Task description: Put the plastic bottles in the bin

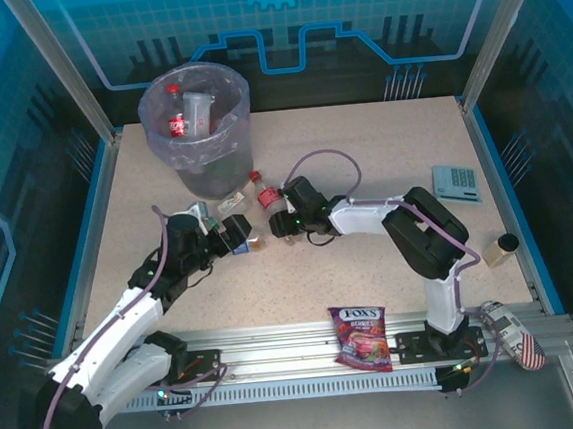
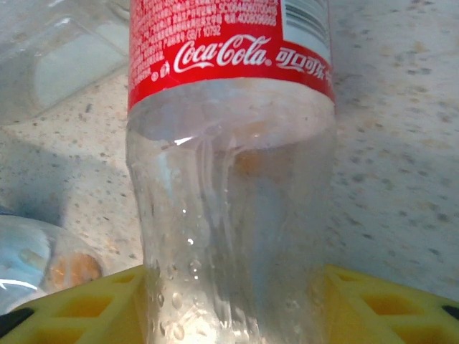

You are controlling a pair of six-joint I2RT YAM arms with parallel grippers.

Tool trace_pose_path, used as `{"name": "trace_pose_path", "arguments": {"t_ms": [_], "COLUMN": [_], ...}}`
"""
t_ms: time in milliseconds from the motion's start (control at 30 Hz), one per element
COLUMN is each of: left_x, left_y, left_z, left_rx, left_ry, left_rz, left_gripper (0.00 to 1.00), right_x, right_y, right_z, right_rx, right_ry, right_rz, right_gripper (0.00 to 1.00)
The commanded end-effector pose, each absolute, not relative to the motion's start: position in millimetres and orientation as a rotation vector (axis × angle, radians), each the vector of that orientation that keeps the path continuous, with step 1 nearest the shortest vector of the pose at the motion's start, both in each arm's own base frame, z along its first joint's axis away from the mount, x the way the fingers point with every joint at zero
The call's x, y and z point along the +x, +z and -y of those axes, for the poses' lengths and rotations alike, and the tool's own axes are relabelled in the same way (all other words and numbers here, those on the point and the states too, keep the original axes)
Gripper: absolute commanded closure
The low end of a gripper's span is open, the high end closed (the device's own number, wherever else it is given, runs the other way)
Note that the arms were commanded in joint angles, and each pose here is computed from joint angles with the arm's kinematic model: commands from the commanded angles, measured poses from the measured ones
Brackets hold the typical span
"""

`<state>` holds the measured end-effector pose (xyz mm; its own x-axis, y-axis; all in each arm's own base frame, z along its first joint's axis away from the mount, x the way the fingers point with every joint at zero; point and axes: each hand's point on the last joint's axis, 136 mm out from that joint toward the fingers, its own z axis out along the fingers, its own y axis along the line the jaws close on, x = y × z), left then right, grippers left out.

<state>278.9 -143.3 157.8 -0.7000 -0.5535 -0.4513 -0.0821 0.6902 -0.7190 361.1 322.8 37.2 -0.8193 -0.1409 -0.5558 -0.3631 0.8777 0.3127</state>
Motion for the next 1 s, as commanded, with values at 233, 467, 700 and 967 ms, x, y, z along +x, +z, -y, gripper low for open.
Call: {"name": "trace_pose_path", "arguments": {"t_ms": [233,467,700,967], "left_x": [299,310,333,361], "left_y": [185,197,197,203], "left_z": [176,202,238,270], "left_rx": [-0.486,-0.468,-0.431,-0.399], "left_ry": [-1.152,-1.267,-1.352,-1.413], "left_rz": [-2.140,-2.117,-2.111,-2.075], "left_gripper": [0.01,0.01,0.01,0.01], "right_x": [347,316,284,271], "right_y": [69,91,112,128], "right_z": [-252,-229,-231,-236], "right_rx": [-0.259,-0.263,-0.253,-0.289], "right_ry": [0.530,0.596,0.739,0.788], "right_rz": [-2.427,-2.387,-2.326,-2.285], "right_gripper": [0.48,0.48,0.50,0.49]}}
